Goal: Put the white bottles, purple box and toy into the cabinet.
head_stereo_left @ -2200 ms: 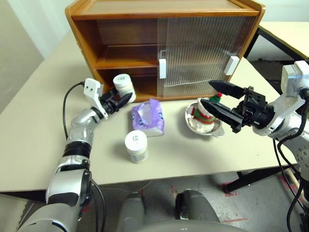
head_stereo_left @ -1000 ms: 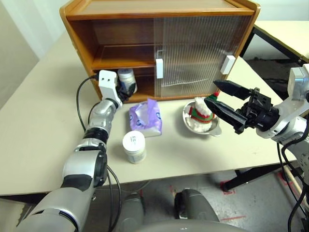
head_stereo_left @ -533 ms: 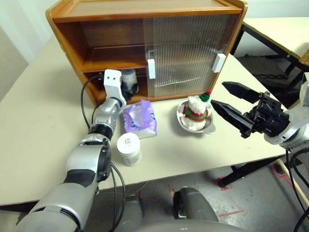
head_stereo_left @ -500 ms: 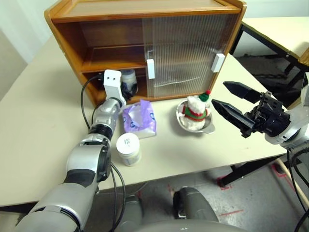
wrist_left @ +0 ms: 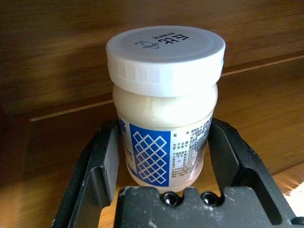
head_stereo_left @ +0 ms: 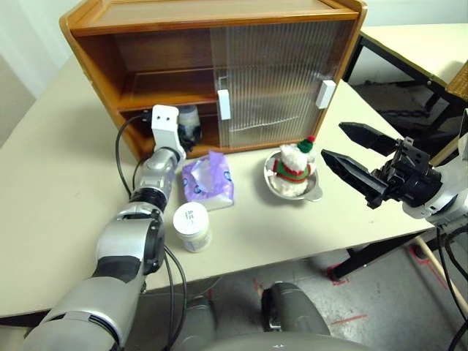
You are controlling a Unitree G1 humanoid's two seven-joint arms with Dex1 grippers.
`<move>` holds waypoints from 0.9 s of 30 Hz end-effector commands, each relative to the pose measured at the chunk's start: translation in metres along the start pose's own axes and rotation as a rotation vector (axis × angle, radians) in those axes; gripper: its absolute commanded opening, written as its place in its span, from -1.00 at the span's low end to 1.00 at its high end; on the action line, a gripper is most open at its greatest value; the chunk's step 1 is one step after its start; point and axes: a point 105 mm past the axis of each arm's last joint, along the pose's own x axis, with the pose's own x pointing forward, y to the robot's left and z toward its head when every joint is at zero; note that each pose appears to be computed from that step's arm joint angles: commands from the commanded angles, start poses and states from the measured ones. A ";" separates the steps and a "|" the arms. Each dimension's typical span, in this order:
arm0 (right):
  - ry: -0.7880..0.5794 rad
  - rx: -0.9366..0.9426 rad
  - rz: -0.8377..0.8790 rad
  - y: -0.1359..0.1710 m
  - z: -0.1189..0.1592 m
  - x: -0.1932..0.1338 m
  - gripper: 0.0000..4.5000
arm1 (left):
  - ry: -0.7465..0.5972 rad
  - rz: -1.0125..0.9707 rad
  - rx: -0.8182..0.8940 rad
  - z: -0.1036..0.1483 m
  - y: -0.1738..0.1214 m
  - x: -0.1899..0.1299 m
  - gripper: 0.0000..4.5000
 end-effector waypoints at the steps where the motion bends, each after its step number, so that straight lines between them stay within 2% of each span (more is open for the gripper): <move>1: 0.000 -0.003 0.015 0.001 0.001 0.001 1.00 | -0.016 0.009 0.009 0.003 0.002 0.000 0.36; 3: 0.000 -0.003 0.017 0.001 0.001 0.001 1.00 | -0.010 0.006 0.002 0.001 0.001 0.000 0.36; 7: -0.001 -0.002 0.023 0.001 0.002 0.003 1.00 | -0.007 -0.019 0.005 0.000 -0.004 0.000 0.98; 14: -0.002 -0.001 0.035 0.000 0.001 0.004 1.00 | -0.032 -0.068 -0.026 0.001 -0.011 -0.001 0.98; 27: -0.010 0.003 0.077 -0.002 0.002 0.012 1.00 | -0.049 -0.024 -0.037 -0.011 0.015 -0.018 0.98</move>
